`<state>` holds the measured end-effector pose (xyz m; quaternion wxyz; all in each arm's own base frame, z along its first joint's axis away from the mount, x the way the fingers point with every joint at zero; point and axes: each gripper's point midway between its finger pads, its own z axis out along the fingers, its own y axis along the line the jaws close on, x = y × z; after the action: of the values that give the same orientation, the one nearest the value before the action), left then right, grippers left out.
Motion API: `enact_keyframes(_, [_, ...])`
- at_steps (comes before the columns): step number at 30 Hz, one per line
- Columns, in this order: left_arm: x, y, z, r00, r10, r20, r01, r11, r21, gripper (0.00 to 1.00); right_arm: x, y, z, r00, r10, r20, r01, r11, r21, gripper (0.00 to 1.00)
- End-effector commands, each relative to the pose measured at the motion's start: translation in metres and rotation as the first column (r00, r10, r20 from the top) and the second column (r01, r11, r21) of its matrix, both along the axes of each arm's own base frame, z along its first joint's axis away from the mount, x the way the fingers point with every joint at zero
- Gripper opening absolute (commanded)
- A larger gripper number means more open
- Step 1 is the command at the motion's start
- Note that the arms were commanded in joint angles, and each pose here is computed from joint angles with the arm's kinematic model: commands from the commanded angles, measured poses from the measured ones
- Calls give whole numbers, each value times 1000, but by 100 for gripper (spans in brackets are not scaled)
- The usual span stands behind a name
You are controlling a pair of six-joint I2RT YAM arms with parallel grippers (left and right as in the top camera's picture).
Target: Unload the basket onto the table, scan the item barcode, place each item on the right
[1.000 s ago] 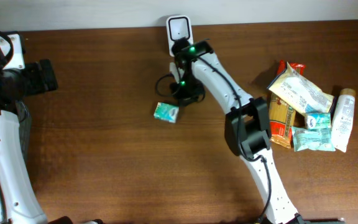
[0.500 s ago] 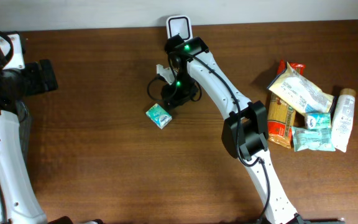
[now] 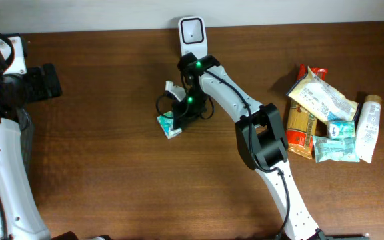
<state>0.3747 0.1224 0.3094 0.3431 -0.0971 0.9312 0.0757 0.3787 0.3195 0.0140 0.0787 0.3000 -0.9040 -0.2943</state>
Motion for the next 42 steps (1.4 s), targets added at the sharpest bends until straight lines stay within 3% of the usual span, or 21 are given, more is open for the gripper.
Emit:
enact_keyframes(1, [-1,2,4,1000,12,11,-12,1000,0,99,-2,-1,4,999,-36,-21,35,999,-22,4])
enact_keyframes(3, [-1,2,4,1000,12,11,-12,1000,0,99,-2,-3,18,998,-50,-46,51,999,8,4])
enact_keyframes(5, [-1,2,4,1000,12,11,-12,1000,-1,99,-5,1,67,998,-6,-55,16,980,198,4])
enact_keyframes(10, [-1,2,4,1000,12,11,-12,1000,0,99,-19,-31,200,999,37,8,-35,793,608,4])
enact_keyframes(13, [-1,2,4,1000,12,11,-12,1000,0,99,-4,-56,234,999,-52,12,30,728,685,4])
enact_keyframes(18, [-1,2,4,1000,12,11,-12,1000,0,99,31,-109,287,969,-230,-86,199,527,826,4])
enact_keyframes(23, [-1,2,4,1000,12,11,-12,1000,0,99,45,-138,288,941,-299,-156,295,507,810,4])
enact_keyframes(33, [-1,2,4,1000,12,11,-12,1000,0,99,43,-134,282,951,-290,-112,260,543,799,4])
enact_keyframes(35, [-1,2,4,1000,12,11,-12,1000,0,99,46,-135,261,950,-303,-74,266,667,696,4])
enact_keyframes(36, [-1,2,4,1000,12,11,-12,1000,0,99,52,-138,244,944,-328,-42,287,747,599,4])
enact_keyframes(37, [-1,2,4,1000,12,11,-12,1000,0,99,63,-144,215,925,-380,27,335,846,414,4])
enact_keyframes(39, [-1,2,4,1000,12,11,-12,1000,0,99,72,-144,197,906,-399,139,361,902,236,4])
enact_keyframes(42, [-1,2,4,1000,12,11,-12,1000,0,99,90,-149,200,836,-438,332,447,893,52,4])
